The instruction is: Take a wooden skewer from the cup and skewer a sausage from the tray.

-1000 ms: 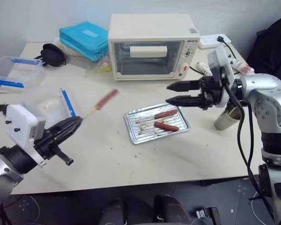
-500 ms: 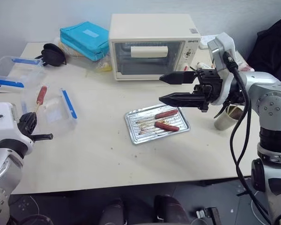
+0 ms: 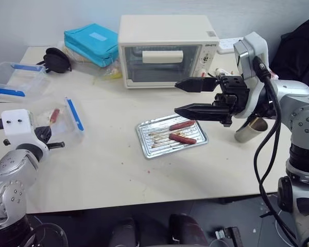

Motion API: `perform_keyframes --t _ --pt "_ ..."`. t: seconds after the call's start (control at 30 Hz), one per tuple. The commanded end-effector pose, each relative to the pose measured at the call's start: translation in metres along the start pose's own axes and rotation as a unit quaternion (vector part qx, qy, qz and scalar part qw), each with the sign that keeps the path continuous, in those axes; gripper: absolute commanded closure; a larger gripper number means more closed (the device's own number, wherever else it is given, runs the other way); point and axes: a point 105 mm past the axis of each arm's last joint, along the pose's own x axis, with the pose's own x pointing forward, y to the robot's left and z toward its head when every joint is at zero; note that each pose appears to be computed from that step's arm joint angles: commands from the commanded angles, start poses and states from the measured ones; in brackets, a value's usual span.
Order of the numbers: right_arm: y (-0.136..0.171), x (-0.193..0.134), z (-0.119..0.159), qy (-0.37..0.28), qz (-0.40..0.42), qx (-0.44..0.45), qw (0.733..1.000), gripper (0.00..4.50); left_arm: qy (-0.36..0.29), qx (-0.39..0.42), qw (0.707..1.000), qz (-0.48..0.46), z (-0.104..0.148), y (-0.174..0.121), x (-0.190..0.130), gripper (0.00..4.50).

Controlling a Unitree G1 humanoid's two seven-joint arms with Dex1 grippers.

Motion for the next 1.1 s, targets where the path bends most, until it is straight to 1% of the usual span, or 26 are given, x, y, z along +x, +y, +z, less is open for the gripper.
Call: perform_keyframes --t 0.03,0.1,0.2,0.23,0.3,0.4,0.47,0.5,0.53,0.6,0.67,0.77,0.83,0.87,0.93,0.97,1.03,1.1 --pt "0.004 -0.007 0.012 -0.011 -0.004 -0.027 1.000 0.00 -0.029 0.017 0.999 0.021 0.014 0.010 -0.001 2.84" --pt "0.003 -0.008 0.011 -0.009 -0.008 -0.027 1.000 0.00 -0.025 0.021 0.999 0.023 0.012 0.013 -0.005 2.23" --pt "0.001 -0.013 0.008 -0.002 -0.020 -0.028 0.999 0.00 -0.038 0.047 0.998 -0.006 0.018 0.011 -0.015 1.35" --pt "0.000 -0.015 0.007 0.002 -0.023 -0.028 0.999 0.00 -0.044 0.049 0.998 -0.022 0.021 0.009 -0.020 1.35" --pt "-0.001 -0.024 0.003 0.021 -0.034 -0.035 0.999 0.00 -0.068 0.054 0.993 -0.080 0.037 0.003 -0.034 1.35" --pt "-0.006 -0.040 -0.004 0.050 -0.054 -0.038 0.997 0.00 -0.106 0.047 0.979 -0.170 0.059 -0.009 -0.054 1.35" --pt "-0.011 -0.054 -0.010 0.071 -0.073 -0.035 0.994 0.00 -0.127 0.044 0.960 -0.245 0.072 -0.019 -0.072 1.35" --pt "-0.014 -0.067 -0.017 0.090 -0.089 -0.029 0.992 0.00 -0.132 0.060 0.940 -0.308 0.075 -0.028 -0.089 1.35" --pt "-0.015 -0.075 -0.021 0.103 -0.098 -0.026 0.989 0.00 -0.133 0.071 0.924 -0.351 0.076 -0.033 -0.101 1.35" --pt "-0.017 -0.096 -0.033 0.132 -0.125 -0.017 0.983 0.00 -0.105 0.096 0.901 -0.411 0.068 -0.034 -0.119 1.35" --pt "-0.019 -0.109 -0.040 0.144 -0.144 -0.014 0.979 0.00 -0.079 0.113 0.901 -0.412 0.062 -0.028 -0.119 1.35" --pt "-0.020 -0.115 -0.040 0.137 -0.156 -0.011 0.978 0.00 -0.066 0.121 0.909 -0.394 0.059 -0.021 -0.110 1.35" --pt "-0.020 -0.110 -0.037 0.127 -0.154 -0.015 0.980 0.00 -0.060 0.111 0.935 -0.332 0.053 -0.013 -0.086 1.35" --pt "-0.020 -0.108 -0.036 0.126 -0.152 -0.018 0.980 0.00 -0.060 0.109 0.942 -0.312 0.051 -0.011 -0.079 1.35" --pt "-0.017 -0.101 -0.034 0.125 -0.136 -0.023 0.982 0.00 -0.061 0.078 0.967 -0.234 0.044 -0.005 -0.058 1.35" --pt "-0.014 -0.097 -0.033 0.124 -0.128 -0.025 0.984 0.00 -0.059 0.069 0.975 -0.204 0.040 -0.005 -0.051 1.35" --pt "-0.009 -0.090 -0.030 0.123 -0.111 -0.026 0.986 0.00 -0.063 0.038 0.983 -0.166 0.036 -0.008 -0.043 1.35" --pt "-0.004 -0.085 -0.028 0.127 -0.092 -0.035 0.987 0.00 -0.064 -0.009 0.986 -0.155 0.033 -0.017 -0.040 1.35"
